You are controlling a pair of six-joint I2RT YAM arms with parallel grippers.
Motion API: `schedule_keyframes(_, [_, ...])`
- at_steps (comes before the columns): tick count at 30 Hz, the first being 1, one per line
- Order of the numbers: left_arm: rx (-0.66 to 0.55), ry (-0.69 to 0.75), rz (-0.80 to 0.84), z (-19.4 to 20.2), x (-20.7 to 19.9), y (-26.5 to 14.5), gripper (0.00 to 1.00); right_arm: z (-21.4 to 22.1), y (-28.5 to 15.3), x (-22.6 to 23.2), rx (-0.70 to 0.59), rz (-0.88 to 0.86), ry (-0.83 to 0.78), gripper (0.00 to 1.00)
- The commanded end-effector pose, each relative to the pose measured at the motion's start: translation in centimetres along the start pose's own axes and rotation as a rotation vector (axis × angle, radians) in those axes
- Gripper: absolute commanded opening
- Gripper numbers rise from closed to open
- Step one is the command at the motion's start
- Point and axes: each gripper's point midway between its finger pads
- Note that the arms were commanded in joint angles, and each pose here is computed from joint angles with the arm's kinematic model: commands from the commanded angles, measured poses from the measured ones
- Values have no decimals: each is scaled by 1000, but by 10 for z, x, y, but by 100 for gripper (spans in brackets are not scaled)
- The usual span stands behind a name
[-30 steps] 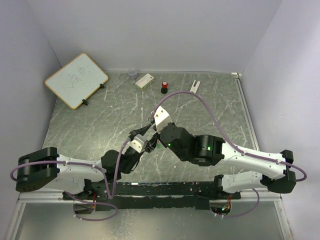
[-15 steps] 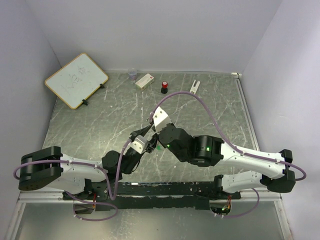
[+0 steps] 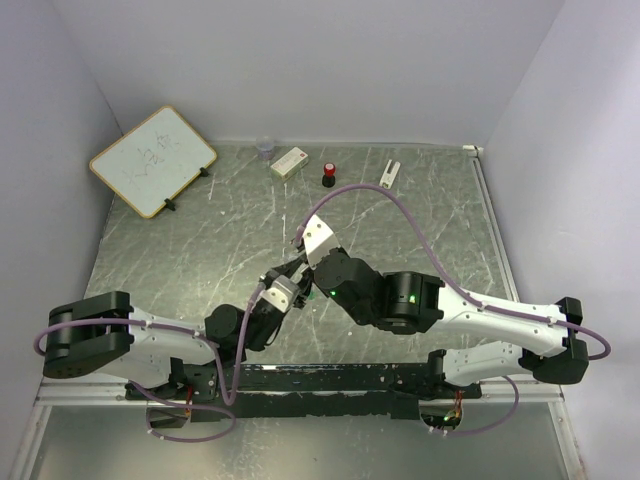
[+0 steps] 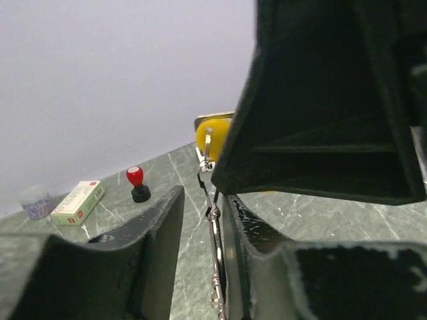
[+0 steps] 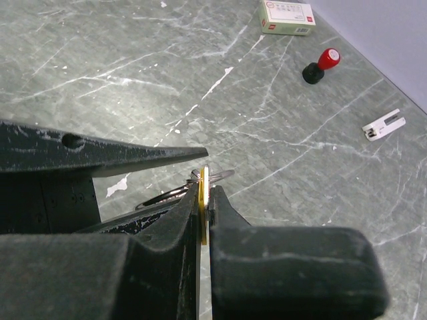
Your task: Remove the keys from the keyring
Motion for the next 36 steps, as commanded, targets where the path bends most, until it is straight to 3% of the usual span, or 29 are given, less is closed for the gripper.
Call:
schedule_keyframes(1, [-80, -32, -14, -23, 4, 3, 35, -6, -2, 8, -13, -27, 17, 0])
schedule_keyframes(15, [-95, 9, 20, -29, 6, -7, 7, -3, -5, 3, 6, -2, 12, 0])
schedule_keyframes(32, [-38, 29, 95, -25, 0, -14, 7, -5, -7, -5, -2, 35, 4, 0])
schedule_keyframes(36, [-34, 10, 107, -23, -4, -13, 22, -6, -5, -2, 3, 27, -4, 0])
Point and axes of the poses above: each gripper's point midway between its finger pads, its own y axis out along the fingers, its own x axis along the line the jaws close on, z = x × y, and after that the axes turned 2 degrees about y, right-handed
